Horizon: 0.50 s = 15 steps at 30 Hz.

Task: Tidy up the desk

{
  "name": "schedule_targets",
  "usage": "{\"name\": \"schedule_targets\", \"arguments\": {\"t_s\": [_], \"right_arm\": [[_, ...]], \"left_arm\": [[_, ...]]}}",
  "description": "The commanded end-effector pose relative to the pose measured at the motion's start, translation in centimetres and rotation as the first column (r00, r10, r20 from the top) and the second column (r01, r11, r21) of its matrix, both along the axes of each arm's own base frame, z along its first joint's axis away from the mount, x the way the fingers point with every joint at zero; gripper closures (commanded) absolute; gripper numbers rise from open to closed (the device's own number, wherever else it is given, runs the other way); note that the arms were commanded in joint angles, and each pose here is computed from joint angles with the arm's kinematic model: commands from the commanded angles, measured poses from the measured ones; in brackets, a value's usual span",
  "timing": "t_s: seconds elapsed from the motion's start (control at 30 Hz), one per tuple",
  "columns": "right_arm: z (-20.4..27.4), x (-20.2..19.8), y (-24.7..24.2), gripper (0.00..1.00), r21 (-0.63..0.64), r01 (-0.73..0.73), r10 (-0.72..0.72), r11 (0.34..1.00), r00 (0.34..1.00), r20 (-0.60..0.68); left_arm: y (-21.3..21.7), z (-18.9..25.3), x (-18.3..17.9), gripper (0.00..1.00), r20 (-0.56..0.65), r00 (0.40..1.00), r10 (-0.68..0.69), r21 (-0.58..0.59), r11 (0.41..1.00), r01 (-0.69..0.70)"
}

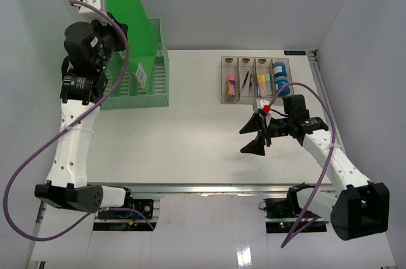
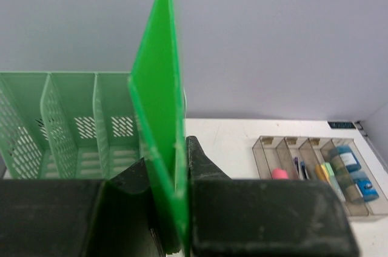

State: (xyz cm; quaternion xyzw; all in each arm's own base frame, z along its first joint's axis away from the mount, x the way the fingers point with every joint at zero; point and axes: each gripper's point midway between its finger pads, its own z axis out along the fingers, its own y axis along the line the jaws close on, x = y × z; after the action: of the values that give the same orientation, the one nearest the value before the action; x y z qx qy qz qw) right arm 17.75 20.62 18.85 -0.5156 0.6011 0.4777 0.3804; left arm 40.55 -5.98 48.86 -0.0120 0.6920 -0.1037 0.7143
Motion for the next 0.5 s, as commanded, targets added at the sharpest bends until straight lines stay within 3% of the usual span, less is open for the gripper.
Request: {"name": "schedule_targets", "arguments": {"t_s": [0.0, 0.47], "right_arm": [[0.4, 0.1, 0.0, 0.15, 0.014, -0.008, 0.007, 1.000, 0.999, 0.038], [0.5, 0.1, -0.1, 0.14, 0.015, -0.005, 0.004, 1.000, 0.999, 0.039]], "left_arm": [[1.1, 2.2, -0.4, 1.00, 0.065, 0.997, 0.048, -0.008, 0.999, -0.048], [0.0, -1.7, 5.5, 1.00, -0.012, 1.000, 0.029, 0.009, 1.000, -0.029]]}}
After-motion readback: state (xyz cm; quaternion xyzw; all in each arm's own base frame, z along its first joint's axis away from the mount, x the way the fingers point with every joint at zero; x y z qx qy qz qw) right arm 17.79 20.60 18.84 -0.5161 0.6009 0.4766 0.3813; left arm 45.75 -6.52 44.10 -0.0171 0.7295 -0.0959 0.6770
